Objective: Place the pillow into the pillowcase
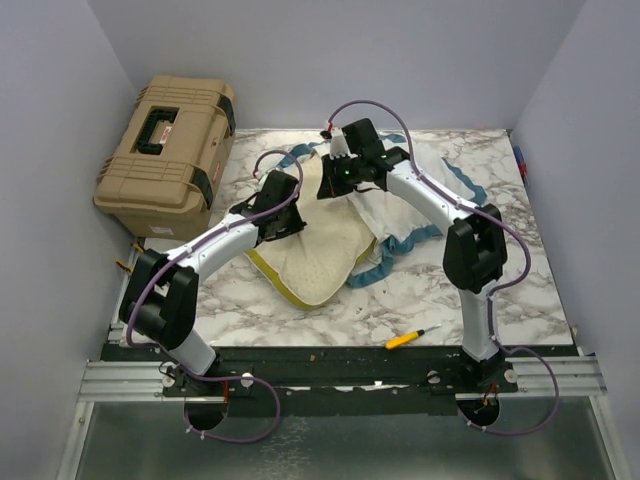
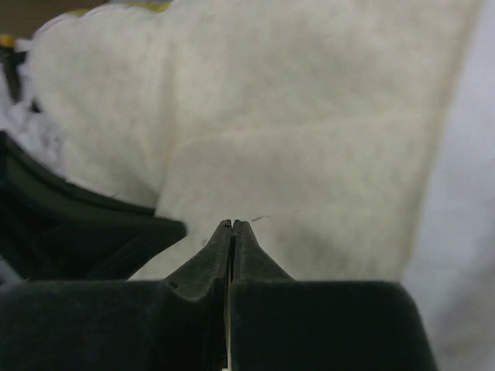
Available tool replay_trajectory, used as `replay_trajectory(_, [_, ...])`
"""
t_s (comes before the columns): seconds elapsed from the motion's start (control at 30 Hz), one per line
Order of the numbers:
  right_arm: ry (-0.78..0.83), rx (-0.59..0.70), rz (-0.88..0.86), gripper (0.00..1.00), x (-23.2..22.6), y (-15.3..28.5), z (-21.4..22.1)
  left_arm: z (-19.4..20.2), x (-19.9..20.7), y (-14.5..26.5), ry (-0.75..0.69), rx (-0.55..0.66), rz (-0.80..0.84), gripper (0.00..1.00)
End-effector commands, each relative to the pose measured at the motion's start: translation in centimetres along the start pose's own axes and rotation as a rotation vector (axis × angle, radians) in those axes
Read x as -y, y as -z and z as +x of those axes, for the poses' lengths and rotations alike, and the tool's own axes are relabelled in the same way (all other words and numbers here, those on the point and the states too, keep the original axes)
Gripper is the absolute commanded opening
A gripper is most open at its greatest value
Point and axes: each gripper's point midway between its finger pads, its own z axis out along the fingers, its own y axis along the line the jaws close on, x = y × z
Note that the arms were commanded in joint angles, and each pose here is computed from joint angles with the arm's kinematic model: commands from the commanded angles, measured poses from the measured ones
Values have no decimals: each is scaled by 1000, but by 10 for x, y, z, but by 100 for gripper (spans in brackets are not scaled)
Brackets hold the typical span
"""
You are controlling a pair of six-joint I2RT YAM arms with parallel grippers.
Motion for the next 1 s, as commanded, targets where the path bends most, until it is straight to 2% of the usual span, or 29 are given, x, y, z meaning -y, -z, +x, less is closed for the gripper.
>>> replay_trajectory(0.0, [-46,27,-386,0,-85,55,-9,-68,84,43,26,208,293,0])
replay_trajectory(0.17, [-128,30,-558,0,-118,85,0,-83,105,52,43,240,362,0])
replay_trajectory(0.23, [-142,31,-499,0,-110,85,6,-81,104,52,42,239,362,0])
replay_trajectory(0.3, [-146,39,-334,2,-85,77,9,-77,98,52,41,232,351,0])
replay_trajectory(0.5, [-104,93,111,28,-8,75,0,-64,70,62,57,235,293,0])
replay_trajectory(0.63, [-43,101,361,57,40,75,-3,-51,58,60,68,209,272,0])
replay_trajectory(0.7, [-15,91,466,65,61,73,-1,-45,54,58,69,195,269,0])
replay_trajectory(0.83, [14,63,607,73,92,66,9,-38,56,54,67,164,278,0])
replay_trajectory(0.97, [20,2,626,74,102,47,26,-37,55,51,66,156,274,0])
